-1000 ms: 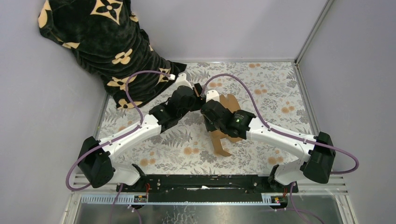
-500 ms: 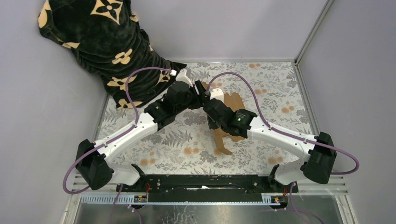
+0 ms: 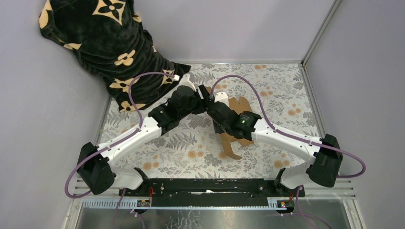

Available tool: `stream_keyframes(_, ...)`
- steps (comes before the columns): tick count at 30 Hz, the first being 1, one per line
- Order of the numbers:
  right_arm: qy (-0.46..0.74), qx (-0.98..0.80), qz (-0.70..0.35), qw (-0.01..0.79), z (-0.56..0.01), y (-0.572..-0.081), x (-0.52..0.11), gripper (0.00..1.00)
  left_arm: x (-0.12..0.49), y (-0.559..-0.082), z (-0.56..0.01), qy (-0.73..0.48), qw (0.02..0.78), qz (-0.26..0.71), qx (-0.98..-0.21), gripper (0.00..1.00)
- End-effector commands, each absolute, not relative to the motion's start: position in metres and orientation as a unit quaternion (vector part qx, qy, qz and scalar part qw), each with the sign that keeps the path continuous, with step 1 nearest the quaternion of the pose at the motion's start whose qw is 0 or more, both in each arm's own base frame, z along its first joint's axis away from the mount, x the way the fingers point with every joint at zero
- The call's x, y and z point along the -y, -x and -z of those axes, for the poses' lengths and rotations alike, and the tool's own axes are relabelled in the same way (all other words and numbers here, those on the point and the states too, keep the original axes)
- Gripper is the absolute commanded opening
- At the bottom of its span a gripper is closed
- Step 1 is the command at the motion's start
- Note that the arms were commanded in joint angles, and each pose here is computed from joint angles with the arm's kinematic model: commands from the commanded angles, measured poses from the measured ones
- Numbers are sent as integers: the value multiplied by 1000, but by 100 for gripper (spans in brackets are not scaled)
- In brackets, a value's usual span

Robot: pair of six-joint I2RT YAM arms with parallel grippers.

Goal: Fold the paper box

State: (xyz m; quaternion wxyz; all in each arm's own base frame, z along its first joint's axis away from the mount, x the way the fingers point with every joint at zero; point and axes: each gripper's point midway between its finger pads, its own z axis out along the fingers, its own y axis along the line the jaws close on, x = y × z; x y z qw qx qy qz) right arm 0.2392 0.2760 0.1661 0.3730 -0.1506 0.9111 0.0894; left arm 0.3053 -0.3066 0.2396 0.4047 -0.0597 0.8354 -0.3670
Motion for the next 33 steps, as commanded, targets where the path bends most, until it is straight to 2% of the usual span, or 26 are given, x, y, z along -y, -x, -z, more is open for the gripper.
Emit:
stream_keyframes(1,125,-892,-122,418,-198,-254,-288,0,288,-307,-246,66,427,356,-829,73)
stream_keyframes(3,123,-895,-121,412,-191,-250,-285,0,278,-313,-263,70,444,363,-817,78)
stream_keyframes(11,121,-903,-117,396,-174,-241,-276,0,263,-324,-293,66,463,374,-801,79)
stream_keyframes(16,121,-903,-116,395,-175,-238,-271,0,260,-330,-275,68,449,362,-814,79)
stream_keyframes(23,129,-899,-131,398,-188,-236,-275,0,272,-328,-235,55,400,358,-842,73)
stream_keyframes(33,141,-899,-134,391,-190,-234,-277,0,276,-339,-214,54,392,341,-853,71)
